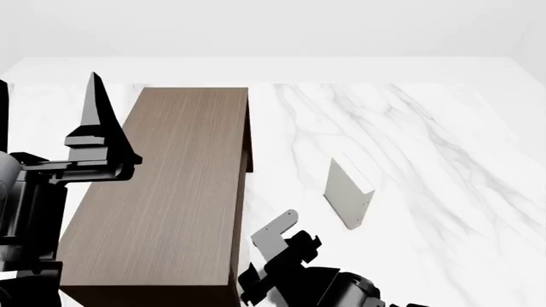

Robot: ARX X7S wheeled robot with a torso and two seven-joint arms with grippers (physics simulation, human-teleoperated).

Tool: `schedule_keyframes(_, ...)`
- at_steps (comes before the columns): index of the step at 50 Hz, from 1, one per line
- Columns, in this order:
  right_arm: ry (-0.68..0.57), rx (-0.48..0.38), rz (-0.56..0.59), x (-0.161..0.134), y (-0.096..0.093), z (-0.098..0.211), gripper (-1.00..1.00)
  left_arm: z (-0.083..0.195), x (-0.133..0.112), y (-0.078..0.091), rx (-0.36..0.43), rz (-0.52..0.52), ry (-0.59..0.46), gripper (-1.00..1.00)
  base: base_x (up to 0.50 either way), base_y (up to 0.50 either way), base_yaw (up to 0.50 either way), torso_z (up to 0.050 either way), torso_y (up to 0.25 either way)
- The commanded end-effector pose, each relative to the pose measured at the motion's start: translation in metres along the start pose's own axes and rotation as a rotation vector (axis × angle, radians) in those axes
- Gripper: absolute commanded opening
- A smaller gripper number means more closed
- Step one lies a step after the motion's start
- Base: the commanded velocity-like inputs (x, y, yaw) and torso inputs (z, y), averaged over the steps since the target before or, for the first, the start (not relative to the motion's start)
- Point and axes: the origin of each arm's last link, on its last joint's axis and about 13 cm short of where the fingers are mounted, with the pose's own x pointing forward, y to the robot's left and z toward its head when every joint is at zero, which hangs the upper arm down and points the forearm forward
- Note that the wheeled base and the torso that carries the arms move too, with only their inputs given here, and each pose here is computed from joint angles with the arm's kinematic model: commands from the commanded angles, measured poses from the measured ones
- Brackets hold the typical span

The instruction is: Pick up the book on the right and place it under the cabinet shelf.

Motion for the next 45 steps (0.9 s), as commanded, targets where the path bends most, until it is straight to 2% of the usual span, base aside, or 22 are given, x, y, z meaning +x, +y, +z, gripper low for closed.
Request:
schedule_keyframes(1,-0.018,0.032,0.031,-0.005,0.0,0.005,1.0,0.0,0.0,0.0,0.0,0.0,0.0,1.0,0.0,0.0,0.0,0.0,0.0)
schedule_keyframes(12,-0.017,0.056,-0.033,-0.021,-0.019,0.0,1.0,0.0,0.0,0.0,0.0,-0.001,-0.002,1.0,-0.01,-0.01,-0.01,0.001,0.003)
schedule_keyframes(29,-0.01,0.067,-0.066,-0.032,-0.026,-0.006,1.0,0.001,-0.001,0.0,0.0,0.001,-0.003,1.0,0.0,0.0,0.0,0.0,0.0)
schedule_keyframes(35,-0.07,0.1,-0.107,-0.049,-0.037,0.005,1.0,0.001,0.0,0.0,0.001,0.001,-0.002,1.0,0.0,0.0,0.0,0.0,0.0)
schedule_keyframes(45,-0.244,0.168,-0.178,-0.093,-0.054,0.035,1.0,0.0,0.0,0.0,0.003,0.001,-0.002,1.0,0.0,0.0,0.0,0.0,0.0)
